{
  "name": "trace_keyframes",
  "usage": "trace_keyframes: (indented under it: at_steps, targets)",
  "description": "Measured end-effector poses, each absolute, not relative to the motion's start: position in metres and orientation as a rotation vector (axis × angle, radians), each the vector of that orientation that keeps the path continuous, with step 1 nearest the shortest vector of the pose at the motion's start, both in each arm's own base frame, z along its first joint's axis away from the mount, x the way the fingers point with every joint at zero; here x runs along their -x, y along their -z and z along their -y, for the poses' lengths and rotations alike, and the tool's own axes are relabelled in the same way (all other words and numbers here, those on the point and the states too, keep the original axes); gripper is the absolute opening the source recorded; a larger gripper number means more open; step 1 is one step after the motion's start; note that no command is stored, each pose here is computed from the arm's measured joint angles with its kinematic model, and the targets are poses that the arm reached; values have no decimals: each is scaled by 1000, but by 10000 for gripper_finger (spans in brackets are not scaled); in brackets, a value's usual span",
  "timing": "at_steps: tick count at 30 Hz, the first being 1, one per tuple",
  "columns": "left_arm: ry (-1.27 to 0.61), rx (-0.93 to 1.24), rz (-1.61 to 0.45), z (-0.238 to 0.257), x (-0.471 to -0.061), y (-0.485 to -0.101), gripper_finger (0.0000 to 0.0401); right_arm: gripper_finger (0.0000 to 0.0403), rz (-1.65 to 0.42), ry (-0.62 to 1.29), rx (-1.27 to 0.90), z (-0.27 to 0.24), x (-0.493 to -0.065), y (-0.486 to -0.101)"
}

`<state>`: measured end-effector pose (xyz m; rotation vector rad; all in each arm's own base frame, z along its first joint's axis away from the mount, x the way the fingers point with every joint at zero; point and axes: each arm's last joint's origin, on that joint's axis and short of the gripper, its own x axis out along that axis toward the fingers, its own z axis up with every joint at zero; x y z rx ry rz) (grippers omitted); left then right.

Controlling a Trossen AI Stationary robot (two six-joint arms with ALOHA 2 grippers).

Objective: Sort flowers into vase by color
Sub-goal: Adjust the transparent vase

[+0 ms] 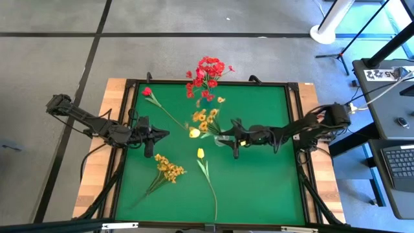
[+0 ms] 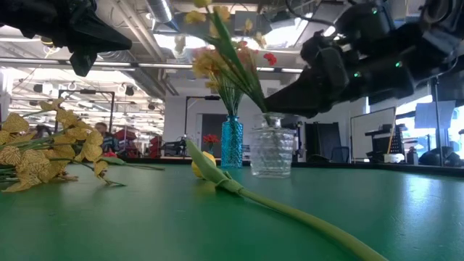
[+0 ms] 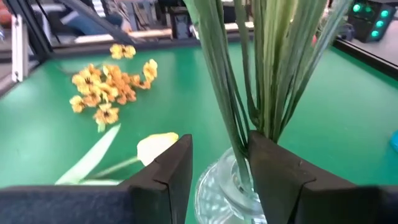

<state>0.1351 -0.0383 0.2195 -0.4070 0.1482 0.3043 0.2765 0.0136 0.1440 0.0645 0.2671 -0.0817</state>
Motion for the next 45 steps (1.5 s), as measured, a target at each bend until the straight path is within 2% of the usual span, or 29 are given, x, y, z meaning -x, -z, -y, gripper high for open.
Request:
trace_keyframes:
  at_steps: [18, 31, 45]
  targets:
    - [-309, 395, -167, 38, -135, -218, 0, 153, -238, 110, -20, -32, -256, -180]
    - [-309, 394, -168, 38, -135, -217, 0, 154, -375, 203, -36, -29, -251, -168]
    - [-310, 391, -171, 38, -135, -217, 0, 160, -384, 204, -34, -28, -251, -168]
